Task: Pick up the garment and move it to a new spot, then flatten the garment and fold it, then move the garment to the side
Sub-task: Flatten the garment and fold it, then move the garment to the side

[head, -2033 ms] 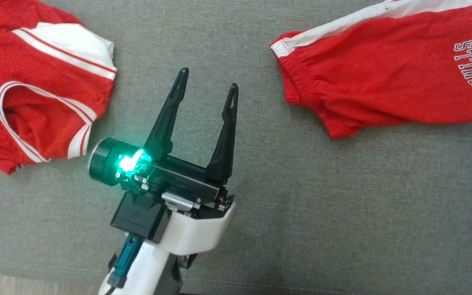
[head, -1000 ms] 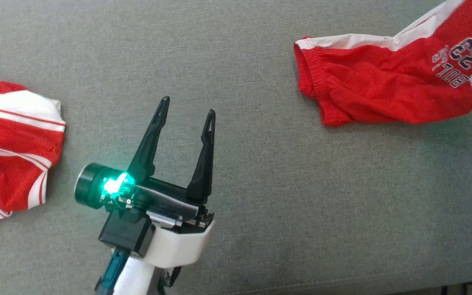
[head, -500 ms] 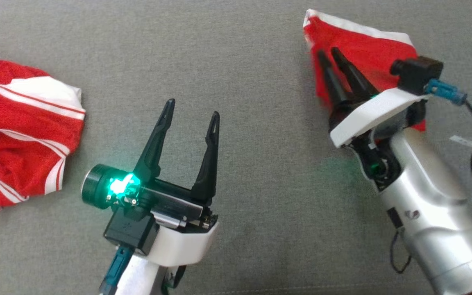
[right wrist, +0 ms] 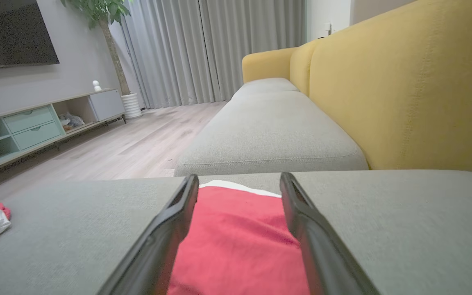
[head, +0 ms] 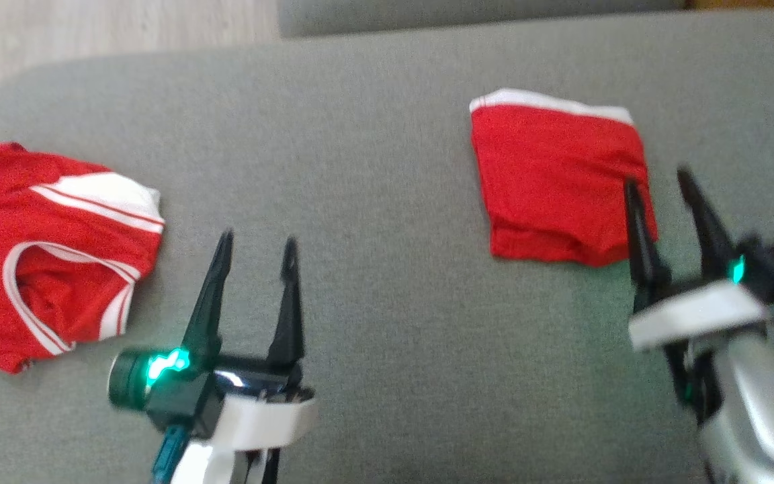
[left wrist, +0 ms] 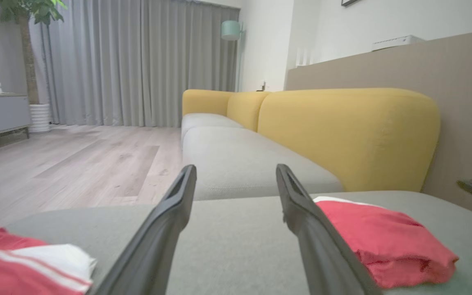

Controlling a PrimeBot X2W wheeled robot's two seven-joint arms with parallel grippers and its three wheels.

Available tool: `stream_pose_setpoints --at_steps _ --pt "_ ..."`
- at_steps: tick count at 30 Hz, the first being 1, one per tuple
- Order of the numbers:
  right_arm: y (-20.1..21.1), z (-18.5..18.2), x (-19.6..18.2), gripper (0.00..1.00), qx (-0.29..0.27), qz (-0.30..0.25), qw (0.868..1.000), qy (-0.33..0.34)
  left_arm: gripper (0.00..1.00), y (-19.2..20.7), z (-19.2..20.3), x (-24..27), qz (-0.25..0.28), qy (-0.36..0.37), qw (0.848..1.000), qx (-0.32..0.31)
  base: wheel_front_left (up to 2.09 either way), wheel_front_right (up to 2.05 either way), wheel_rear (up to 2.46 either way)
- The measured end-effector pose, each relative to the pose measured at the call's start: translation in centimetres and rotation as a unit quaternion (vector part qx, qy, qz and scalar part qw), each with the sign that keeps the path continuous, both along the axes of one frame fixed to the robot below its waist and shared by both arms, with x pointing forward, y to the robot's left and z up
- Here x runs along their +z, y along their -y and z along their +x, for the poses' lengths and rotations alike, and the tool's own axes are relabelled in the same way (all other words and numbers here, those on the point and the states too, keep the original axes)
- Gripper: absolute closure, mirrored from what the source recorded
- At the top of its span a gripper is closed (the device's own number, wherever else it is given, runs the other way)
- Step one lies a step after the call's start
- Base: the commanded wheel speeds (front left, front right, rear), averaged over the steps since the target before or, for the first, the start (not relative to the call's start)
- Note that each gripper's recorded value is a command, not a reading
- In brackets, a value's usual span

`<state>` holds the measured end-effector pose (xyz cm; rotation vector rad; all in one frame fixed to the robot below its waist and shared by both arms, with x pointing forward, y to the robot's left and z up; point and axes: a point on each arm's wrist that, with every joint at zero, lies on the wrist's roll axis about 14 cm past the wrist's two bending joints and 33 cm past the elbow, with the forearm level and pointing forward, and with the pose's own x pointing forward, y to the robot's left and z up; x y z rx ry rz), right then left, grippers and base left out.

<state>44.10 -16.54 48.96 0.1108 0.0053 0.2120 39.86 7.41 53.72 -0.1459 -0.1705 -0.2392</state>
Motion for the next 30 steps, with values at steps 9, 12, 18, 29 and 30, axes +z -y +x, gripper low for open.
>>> stream_pose_setpoints --at_steps 9,12,18,29,30 --pt "0.6 -8.9 -1.1 0.00 -0.042 -0.020 0.999 -0.006 0.00 -4.9 -5.6 -3.9 0.022 -0.066 0.994 0.078 0.00 0.00 0.00" --pt "0.3 -9.7 -0.3 0.00 -0.042 -0.024 0.999 0.009 0.00 -6.3 -6.7 -4.2 0.028 -0.069 0.992 0.098 0.00 0.00 0.00" --pt "0.0 -10.4 0.4 0.00 -0.038 -0.026 0.999 0.022 0.00 -7.4 -8.1 -4.8 0.039 -0.076 0.990 0.114 0.00 0.00 0.00" --pt "0.0 -10.9 0.2 0.00 -0.038 -0.026 0.999 0.018 0.00 -7.8 -8.3 -4.8 0.042 -0.075 0.989 0.117 0.00 0.00 0.00" --pt "0.0 -10.9 0.0 0.00 -0.038 -0.027 0.999 0.015 0.00 -7.8 -8.3 -4.8 0.042 -0.075 0.989 0.117 0.00 0.00 0.00"
